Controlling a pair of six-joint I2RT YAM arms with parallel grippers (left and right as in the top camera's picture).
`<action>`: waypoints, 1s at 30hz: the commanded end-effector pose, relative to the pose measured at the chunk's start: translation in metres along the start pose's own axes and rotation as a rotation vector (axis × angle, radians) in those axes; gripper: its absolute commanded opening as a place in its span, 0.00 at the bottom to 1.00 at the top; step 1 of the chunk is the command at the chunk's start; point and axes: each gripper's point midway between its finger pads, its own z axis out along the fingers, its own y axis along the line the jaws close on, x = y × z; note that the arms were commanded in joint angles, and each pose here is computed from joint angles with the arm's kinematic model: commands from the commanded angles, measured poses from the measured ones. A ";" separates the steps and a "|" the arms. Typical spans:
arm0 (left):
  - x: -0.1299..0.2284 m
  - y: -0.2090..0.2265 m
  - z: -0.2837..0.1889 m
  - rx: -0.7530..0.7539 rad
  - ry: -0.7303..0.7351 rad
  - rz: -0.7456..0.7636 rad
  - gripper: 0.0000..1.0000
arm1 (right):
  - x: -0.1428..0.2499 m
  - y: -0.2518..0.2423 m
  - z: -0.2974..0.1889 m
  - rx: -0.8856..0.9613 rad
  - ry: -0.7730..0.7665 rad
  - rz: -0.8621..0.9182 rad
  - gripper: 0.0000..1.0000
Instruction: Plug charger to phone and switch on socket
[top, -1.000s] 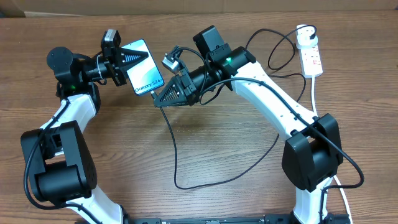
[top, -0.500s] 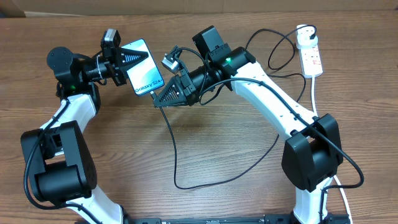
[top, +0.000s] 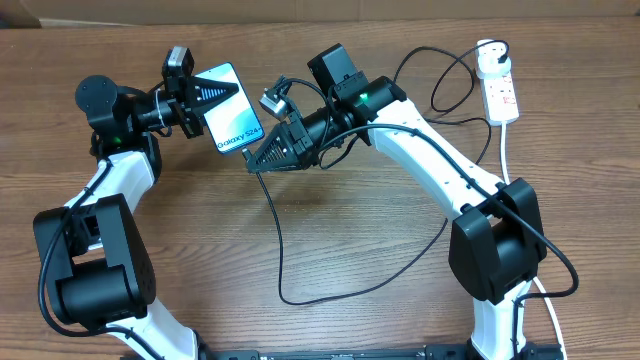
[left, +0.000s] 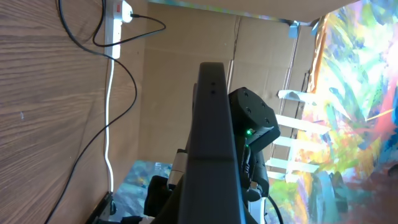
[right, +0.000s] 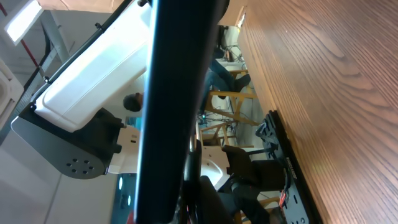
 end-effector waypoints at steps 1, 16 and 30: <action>-0.002 -0.009 -0.002 0.004 -0.015 0.053 0.04 | 0.003 0.003 0.002 -0.035 0.020 0.009 0.04; -0.004 -0.010 -0.003 0.007 -0.024 0.052 0.04 | 0.003 0.011 -0.002 0.021 -0.012 -0.026 0.04; -0.005 -0.010 -0.003 0.009 -0.028 0.052 0.04 | 0.002 0.017 -0.005 0.071 -0.040 -0.053 0.04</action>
